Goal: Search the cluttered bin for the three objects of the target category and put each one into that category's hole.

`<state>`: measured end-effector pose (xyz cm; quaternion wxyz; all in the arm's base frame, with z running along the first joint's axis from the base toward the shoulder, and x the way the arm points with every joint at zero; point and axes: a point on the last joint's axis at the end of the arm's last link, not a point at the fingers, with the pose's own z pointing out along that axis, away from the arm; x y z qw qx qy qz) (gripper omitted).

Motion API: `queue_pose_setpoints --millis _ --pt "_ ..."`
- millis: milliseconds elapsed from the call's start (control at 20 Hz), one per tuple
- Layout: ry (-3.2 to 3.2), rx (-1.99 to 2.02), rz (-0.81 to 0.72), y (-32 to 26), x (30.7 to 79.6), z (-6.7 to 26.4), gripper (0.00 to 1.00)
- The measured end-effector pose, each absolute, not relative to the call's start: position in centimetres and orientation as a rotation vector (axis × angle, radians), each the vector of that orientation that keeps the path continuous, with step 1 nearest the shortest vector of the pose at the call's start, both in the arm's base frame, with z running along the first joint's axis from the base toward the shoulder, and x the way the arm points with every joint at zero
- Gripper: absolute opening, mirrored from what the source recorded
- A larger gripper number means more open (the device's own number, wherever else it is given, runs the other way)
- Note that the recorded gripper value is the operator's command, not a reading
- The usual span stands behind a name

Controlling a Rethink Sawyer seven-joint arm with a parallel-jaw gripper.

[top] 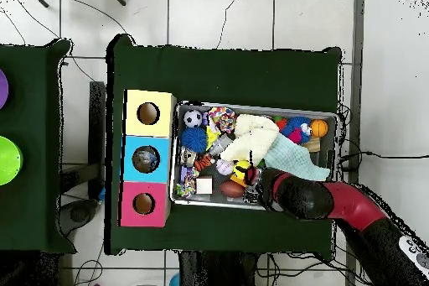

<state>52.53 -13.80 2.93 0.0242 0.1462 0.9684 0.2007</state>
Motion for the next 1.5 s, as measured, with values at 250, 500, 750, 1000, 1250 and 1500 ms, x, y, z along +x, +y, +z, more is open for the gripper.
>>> queue_pose_setpoints --millis 250,500,750,1000,1250,1500 --pt "3.046 0.382 0.580 -15.1 53.1 2.1 1.00" --pt "3.135 0.201 0.530 -16.9 53.8 1.1 1.00" --pt "3.168 0.052 0.493 -17.7 54.3 0.7 1.00" --pt "3.159 -0.073 0.453 -18.1 55.1 0.1 1.00" --pt "3.158 -0.084 0.446 -18.0 55.3 0.0 1.00" --pt "3.158 -0.086 0.445 -18.0 55.3 0.0 1.00"
